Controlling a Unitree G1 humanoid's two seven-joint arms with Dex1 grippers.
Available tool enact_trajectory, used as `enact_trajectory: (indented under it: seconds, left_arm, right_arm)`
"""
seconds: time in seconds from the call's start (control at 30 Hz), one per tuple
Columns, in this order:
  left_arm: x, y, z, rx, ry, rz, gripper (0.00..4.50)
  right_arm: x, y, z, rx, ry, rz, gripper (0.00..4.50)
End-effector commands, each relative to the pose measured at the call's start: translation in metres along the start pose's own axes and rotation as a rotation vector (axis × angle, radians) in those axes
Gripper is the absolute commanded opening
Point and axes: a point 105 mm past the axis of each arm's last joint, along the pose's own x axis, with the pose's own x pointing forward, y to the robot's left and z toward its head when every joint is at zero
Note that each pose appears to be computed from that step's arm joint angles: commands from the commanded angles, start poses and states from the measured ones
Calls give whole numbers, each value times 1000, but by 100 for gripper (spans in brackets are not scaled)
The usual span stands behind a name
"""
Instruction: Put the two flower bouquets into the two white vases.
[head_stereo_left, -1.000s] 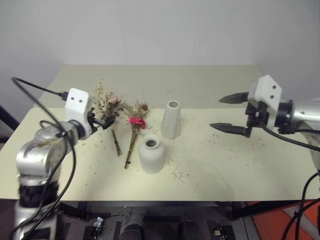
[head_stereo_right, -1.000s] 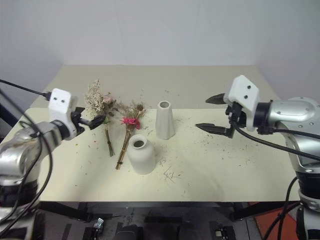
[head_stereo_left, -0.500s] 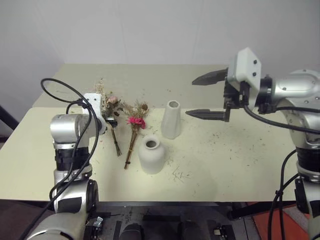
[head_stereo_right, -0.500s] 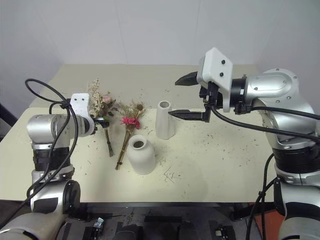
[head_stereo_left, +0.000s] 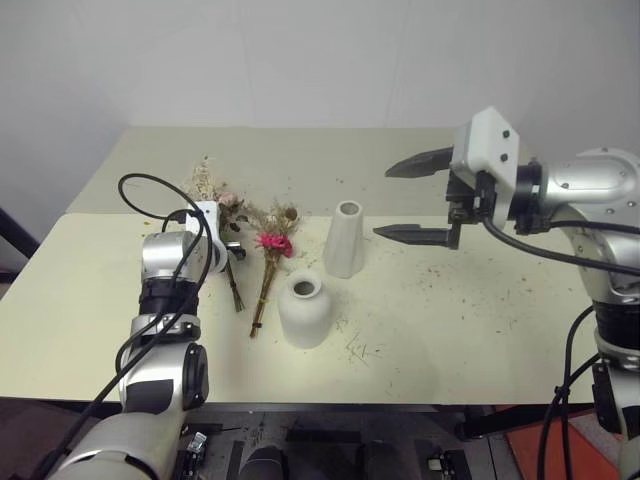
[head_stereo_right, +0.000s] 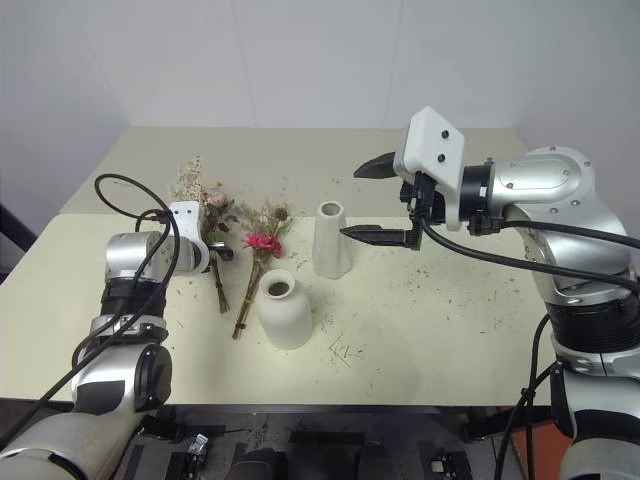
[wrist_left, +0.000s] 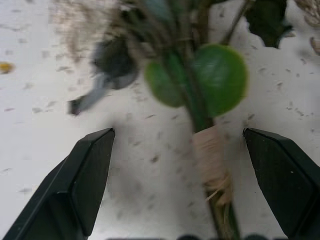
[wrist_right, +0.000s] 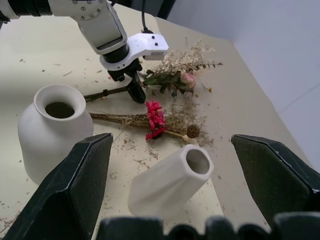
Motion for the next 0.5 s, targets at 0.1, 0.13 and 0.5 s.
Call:
enact_trajectory:
  seconds: [0.1,0.13,0.5]
  left_arm:
    - [-2,-6,14,3,-54,-18,361]
    - [-2,-6,15,-1,-56,-19,331]
    - [-7,-10,38,53,-169,35,15]
  right_arm:
    - [-13,-5,10,-36,-3,-65,450]
    - [-13,-5,10,-35,-3,-67,450]
    - [-15,-3,8,-28,7,-86,450]
